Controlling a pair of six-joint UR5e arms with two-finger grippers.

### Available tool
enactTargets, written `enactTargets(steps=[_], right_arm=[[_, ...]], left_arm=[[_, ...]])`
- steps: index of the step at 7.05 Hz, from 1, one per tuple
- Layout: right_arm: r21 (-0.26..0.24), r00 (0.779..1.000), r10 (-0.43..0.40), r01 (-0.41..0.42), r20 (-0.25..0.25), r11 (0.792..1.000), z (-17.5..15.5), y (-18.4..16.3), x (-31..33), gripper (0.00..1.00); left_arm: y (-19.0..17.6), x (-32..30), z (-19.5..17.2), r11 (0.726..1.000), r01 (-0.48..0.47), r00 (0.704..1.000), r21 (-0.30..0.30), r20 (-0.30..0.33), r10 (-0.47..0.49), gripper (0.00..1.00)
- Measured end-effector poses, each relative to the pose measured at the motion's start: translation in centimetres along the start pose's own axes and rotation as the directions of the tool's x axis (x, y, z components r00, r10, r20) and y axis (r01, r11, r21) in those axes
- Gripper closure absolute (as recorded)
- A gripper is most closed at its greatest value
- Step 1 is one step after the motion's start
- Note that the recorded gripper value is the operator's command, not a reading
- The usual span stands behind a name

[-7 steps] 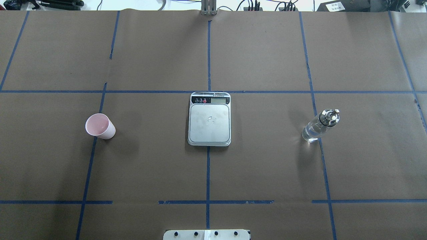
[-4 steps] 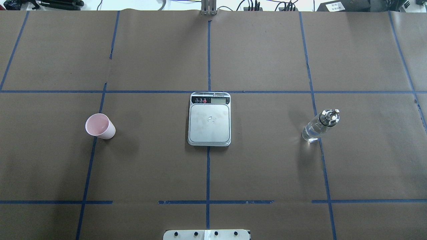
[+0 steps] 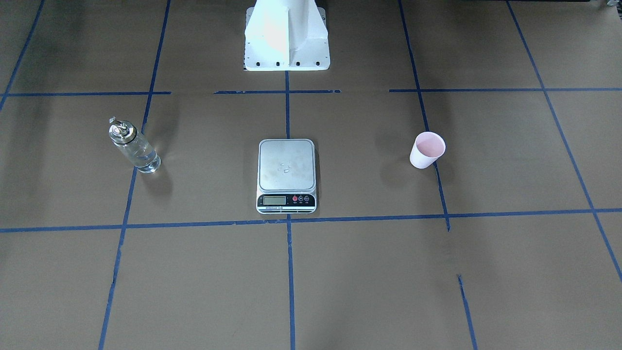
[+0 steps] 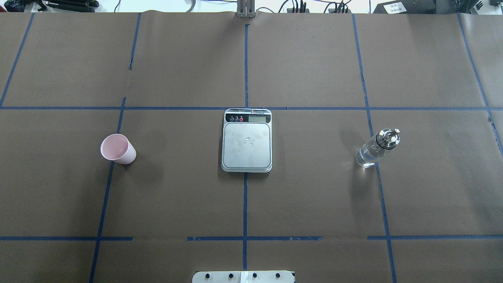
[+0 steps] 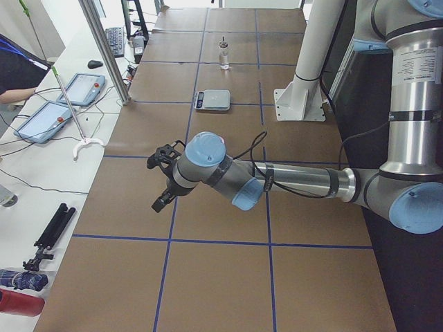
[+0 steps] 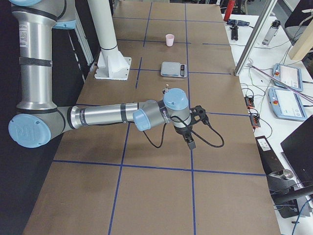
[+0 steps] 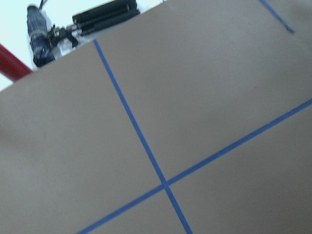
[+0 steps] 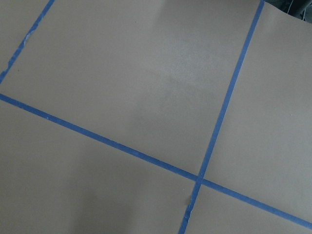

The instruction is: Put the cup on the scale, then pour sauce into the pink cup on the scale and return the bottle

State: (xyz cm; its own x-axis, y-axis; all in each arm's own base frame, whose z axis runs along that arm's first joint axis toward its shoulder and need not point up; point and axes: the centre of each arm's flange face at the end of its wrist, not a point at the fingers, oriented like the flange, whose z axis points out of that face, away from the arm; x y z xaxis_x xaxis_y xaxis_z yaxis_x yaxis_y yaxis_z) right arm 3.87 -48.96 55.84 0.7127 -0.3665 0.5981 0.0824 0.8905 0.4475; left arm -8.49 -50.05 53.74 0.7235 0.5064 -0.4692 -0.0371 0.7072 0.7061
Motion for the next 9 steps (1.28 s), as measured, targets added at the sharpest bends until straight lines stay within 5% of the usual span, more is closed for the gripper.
enactTargets(steps=[3,5,6,9], right_arm=[[0.010,0.997,-0.006,0.005,0.073,1.000,-0.3,-0.3,-0.9,0.00],[0.004,0.997,0.001,-0.001,0.081,1.000,0.0,-0.1,-0.8,0.00],[0.000,0.996,0.005,-0.005,0.084,1.000,0.1,0.2,-0.8,0.00],[-0.015,0.996,0.021,-0.019,0.087,1.000,0.6,1.3,-0.4,0.00]], left_arm=[[-3.9,4.2,2.8,0.995,0.092,0.988,0.042,-0.132,-0.086,0.00],[-4.1,9.4,5.9,0.969,0.247,0.951,-0.025,-0.187,-0.248,0.15],[-4.0,13.0,7.0,0.947,0.317,0.931,-0.051,-0.172,-0.321,0.23],[-2.5,25.5,11.5,0.859,0.500,0.853,-0.116,-0.106,-0.511,0.27]])
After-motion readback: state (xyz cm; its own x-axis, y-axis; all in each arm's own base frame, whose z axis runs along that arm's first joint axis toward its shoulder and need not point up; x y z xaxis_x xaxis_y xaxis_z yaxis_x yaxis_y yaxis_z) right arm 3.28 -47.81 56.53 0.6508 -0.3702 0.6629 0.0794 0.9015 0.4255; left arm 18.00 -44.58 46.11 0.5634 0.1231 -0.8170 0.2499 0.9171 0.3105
